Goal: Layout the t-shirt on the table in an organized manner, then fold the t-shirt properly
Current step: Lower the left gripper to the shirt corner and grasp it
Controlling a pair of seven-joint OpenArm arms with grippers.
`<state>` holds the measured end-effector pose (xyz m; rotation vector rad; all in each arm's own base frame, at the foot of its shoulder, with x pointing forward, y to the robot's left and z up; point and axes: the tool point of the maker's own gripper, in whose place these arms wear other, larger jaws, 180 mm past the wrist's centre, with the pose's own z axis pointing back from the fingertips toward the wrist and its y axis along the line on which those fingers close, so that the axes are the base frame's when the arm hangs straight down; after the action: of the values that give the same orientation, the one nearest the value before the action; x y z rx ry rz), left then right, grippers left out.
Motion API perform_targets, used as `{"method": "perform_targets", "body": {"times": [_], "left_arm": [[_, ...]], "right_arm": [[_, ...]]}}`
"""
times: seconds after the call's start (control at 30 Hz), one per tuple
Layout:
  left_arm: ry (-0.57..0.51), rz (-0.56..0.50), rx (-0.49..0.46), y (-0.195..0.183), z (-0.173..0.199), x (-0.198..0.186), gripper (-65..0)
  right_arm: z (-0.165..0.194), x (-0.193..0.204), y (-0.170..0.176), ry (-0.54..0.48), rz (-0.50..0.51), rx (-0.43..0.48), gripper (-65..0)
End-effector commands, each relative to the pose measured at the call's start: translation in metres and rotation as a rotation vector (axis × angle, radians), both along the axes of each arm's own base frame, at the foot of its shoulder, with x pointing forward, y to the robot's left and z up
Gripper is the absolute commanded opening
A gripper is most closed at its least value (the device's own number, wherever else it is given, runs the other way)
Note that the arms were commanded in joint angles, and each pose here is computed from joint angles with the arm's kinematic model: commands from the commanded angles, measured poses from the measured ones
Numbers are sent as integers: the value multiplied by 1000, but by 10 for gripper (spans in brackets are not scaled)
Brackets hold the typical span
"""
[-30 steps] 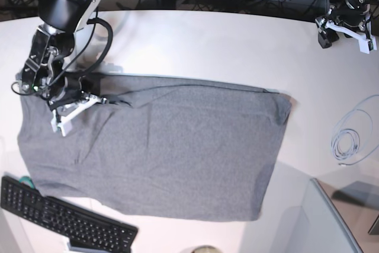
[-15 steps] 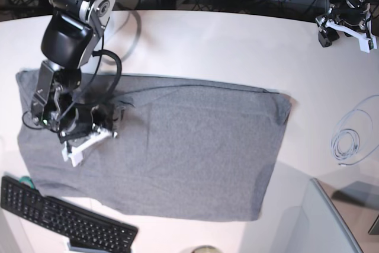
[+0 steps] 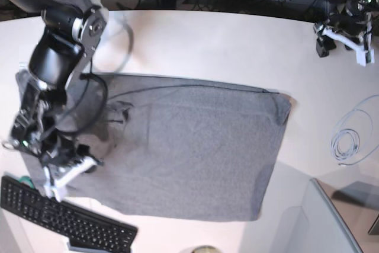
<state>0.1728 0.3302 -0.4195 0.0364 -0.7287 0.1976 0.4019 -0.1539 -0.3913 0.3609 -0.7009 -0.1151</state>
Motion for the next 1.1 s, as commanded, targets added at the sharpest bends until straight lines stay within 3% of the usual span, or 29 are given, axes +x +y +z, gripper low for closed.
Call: {"method": "perform_targets", "body": {"times": [0.0, 0.2, 0.33, 0.43, 0.6, 0.7, 0.87, 1.0, 1.07], "left_arm": [[-56, -42, 7, -7, 13, 16, -118], [-149, -62, -129, -56, 5, 72, -118], [-156, -123, -203, -92, -3, 95, -120], [-168, -103, -231, -99, -3, 108, -135], [-172, -36, -244, -97, -3, 114, -380], [-172, -24, -241, -94, -4, 113, -434], [-179, 20, -220, -77, 0, 104, -418], [-191, 63, -214, -63, 2, 102, -247], [-192, 63, -214, -63, 2, 102, -196]], "right_arm": [[8, -2, -3, -31, -1, -12, -650], [-1, -48, -24, -21, -35, -99, -650], [-3, -59, -32, -16, -40, -127, -650], [-1, -61, -37, -17, -45, -139, -650], [-7, -67, -41, -1, -47, -143, -650], [-10, -70, -40, 8, -47, -142, -650], [-11, -71, -40, 11, -45, -142, -650], [-10, -70, -39, 10, -42, -141, -650], [-10, -69, -39, 9, -42, -141, -650]]}}
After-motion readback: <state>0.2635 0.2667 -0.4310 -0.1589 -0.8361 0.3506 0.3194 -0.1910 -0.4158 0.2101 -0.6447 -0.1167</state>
